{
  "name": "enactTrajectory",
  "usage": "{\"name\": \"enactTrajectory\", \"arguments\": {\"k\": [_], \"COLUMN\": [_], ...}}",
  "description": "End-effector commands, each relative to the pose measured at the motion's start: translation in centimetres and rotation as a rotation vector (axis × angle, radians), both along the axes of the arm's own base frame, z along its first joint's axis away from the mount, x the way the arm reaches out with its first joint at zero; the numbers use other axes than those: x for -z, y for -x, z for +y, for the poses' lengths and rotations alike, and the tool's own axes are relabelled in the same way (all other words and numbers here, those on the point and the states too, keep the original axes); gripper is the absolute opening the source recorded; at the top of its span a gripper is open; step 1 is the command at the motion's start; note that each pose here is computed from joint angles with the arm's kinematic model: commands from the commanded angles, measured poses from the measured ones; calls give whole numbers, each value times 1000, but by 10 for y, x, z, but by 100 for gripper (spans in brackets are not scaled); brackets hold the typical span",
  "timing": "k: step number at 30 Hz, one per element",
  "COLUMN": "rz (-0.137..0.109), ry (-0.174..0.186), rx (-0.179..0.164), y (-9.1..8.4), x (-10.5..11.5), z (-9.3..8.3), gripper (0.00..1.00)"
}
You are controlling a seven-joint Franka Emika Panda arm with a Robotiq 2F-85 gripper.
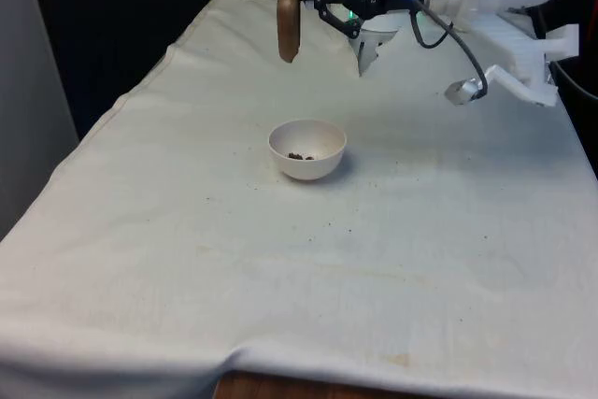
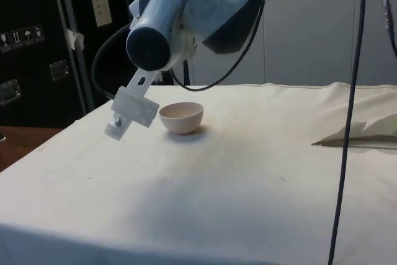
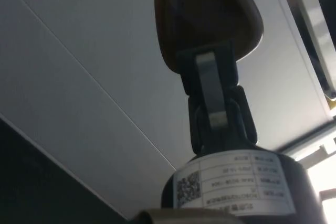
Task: Pour the coffee beans from the cup into the bowl.
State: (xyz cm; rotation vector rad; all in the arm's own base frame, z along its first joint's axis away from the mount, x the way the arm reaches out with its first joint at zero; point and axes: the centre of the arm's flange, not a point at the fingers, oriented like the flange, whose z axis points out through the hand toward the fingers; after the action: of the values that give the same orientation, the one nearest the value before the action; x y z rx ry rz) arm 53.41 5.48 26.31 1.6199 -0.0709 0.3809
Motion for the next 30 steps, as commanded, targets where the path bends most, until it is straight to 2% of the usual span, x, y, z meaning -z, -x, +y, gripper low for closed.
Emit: {"name": "enactTrajectory", "arguments": {"k": [1, 3, 4, 5, 13, 14, 15, 20, 21, 23, 29, 30], "rz": [1, 0, -4, -2, -14, -22, -16, -30, -36, -37, -54, -59], "ry": [-24, -38, -19, -43, -89, -75, -94, -127, -111, -143, -178, -161], "rx": [-4, -1, 4, 0, 3, 3, 2, 1, 0, 1, -1, -1], "y": [0, -2, -2, -4, -16, -15, -17, -28, -24, -34, -47, -45], "x": [-2, -3, -2, -4, -8, -8, -8, -10, -10, -11, -10, -10], "z": [-3, -7, -7, -9, -23, -23, -24, -30, -29, -34, -37, -36], "gripper": [0, 0, 0, 0, 0, 0, 0, 0, 0, 0, 0, 0]}}
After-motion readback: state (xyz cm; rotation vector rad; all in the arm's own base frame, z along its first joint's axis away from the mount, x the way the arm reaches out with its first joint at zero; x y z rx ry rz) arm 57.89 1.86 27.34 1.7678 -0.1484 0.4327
